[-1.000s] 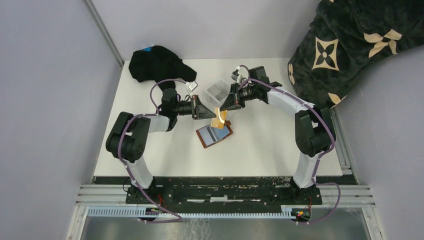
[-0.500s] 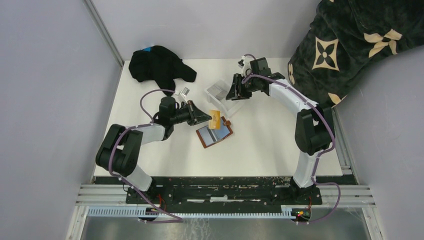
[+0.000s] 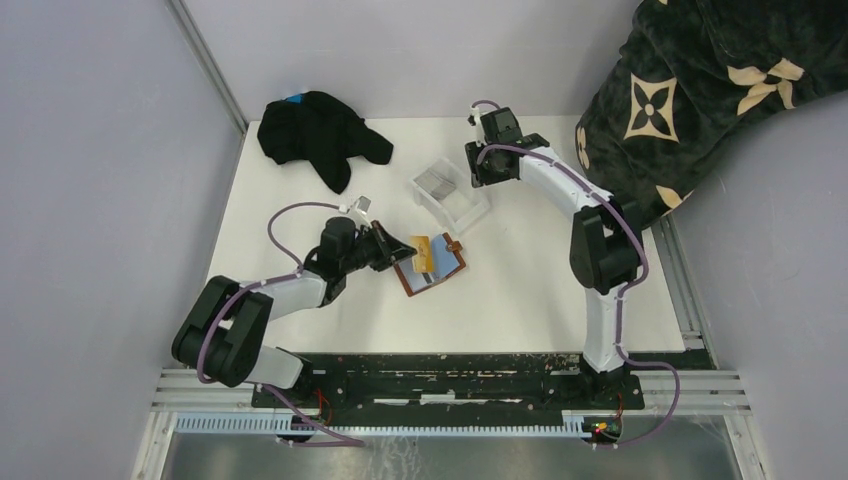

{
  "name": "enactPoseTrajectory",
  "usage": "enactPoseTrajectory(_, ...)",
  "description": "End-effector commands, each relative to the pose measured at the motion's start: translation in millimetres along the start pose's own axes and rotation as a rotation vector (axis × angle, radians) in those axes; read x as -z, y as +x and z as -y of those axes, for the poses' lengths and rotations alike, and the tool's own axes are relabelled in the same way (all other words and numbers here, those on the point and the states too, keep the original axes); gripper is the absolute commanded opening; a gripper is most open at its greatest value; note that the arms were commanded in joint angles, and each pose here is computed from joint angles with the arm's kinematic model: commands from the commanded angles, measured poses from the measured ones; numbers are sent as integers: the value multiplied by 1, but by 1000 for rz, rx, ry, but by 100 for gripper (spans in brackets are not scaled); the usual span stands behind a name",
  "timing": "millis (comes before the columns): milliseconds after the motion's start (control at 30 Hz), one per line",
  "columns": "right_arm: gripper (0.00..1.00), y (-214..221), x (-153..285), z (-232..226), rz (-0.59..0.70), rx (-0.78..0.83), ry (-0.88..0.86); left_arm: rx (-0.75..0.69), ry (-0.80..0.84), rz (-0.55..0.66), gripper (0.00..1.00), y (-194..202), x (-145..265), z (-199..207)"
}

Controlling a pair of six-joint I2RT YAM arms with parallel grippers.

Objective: Put the credit cards into the card holder
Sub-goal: Pick up the credit card from the storage box, then move the storage box to the center of the board.

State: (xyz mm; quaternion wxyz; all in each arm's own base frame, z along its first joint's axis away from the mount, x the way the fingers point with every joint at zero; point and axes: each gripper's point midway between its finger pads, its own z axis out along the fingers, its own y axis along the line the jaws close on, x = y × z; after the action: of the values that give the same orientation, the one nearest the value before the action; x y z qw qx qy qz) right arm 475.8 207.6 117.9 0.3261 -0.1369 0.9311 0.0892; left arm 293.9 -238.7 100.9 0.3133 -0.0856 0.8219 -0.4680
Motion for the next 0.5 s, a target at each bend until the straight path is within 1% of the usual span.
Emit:
enactPoseTrajectory(0, 48, -22, -11, 14, 50, 61, 81, 28, -42, 70, 3, -3, 0, 0)
enactPoseTrajectory(267, 46, -22, -39, 14, 26, 77, 73, 39, -92, 92, 3, 5, -2, -5)
enactPoseTrajectory(367, 38, -20, -45, 12, 19, 77, 63, 50, -124, 113, 3, 6, 0, -11)
enactPoseTrajectory(467, 27, -16, -49, 13, 9, 79, 64, 67, -152, 134, 3, 6, 2, -18)
